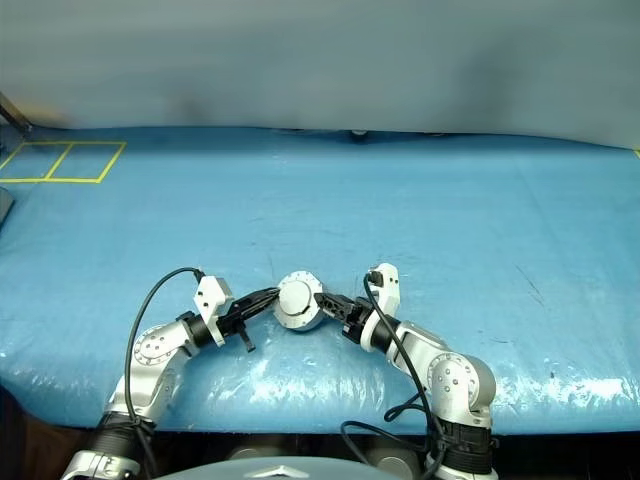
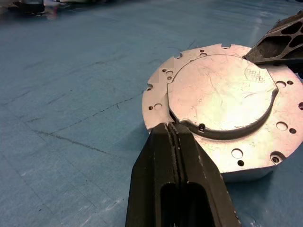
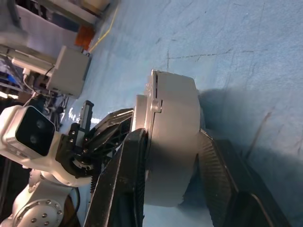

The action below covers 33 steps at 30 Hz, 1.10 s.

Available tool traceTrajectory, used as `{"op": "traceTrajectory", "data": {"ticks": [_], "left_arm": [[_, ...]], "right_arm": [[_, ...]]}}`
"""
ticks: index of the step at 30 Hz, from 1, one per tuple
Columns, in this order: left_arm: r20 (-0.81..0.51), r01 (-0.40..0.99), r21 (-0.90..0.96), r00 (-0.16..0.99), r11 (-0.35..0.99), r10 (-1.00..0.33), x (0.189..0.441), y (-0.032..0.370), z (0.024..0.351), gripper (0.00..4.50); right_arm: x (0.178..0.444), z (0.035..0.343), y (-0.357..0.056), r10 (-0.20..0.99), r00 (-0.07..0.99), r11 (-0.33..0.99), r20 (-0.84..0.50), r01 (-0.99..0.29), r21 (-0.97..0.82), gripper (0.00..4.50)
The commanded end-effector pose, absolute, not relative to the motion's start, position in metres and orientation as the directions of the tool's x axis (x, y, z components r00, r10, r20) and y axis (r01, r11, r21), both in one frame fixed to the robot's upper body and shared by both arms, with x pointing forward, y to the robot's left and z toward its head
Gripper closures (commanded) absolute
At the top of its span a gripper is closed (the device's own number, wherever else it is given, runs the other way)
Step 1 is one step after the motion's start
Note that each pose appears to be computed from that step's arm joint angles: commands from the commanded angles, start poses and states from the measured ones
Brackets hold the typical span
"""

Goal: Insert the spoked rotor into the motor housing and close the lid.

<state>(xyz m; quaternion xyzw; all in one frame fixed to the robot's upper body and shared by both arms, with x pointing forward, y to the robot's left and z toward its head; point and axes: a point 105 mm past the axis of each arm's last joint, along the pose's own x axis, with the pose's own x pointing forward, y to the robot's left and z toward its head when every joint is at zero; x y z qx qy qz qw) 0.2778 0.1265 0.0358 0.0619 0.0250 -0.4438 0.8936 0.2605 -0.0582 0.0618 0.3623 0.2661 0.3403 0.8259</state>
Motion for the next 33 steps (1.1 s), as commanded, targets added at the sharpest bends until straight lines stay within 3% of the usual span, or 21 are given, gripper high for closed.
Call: {"op": "traceTrajectory", "data": {"ticks": [1,4,8,15,23,26,33], "left_arm": [[-0.16,0.817,0.057,0.574,0.573,-0.803,0.27,0.12,0.02,4.5],[-0.124,0.785,0.008,0.615,0.619,-0.779,0.274,0.121,0.023,4.5],[-0.052,0.706,-0.198,0.685,0.68,-0.727,0.284,0.121,0.033,4.5],[0.089,0.656,-0.505,0.686,0.561,-0.722,0.288,0.118,0.06,4.5],[0.111,0.605,-0.597,0.713,0.527,-0.692,0.288,0.127,0.057,4.5],[0.158,0.567,-0.654,0.749,0.501,-0.643,0.292,0.132,0.059,3.86],[0.288,0.514,-0.823,0.746,0.244,-0.6,0.292,0.12,0.067,1.52]], "right_arm": [[0.257,0.062,-0.052,0.78,0.596,0.48,-0.19,-0.376,0.793,3.26],[0.257,0.059,-0.052,0.777,0.596,0.486,-0.201,-0.367,0.793,3.27],[0.261,0.065,-0.056,0.759,0.628,0.472,-0.17,-0.351,0.809,3.27],[0.271,0.075,-0.068,0.702,0.705,0.416,-0.099,-0.293,0.861,3.27],[0.285,0.094,-0.087,0.608,0.794,0.341,-0.005,-0.256,0.904,3.27],[0.288,0.101,-0.091,0.587,0.809,0.313,0.029,-0.26,0.913,3.27],[0.294,0.127,-0.092,0.555,0.82,0.205,0.144,-0.302,0.931,3.27]]}}
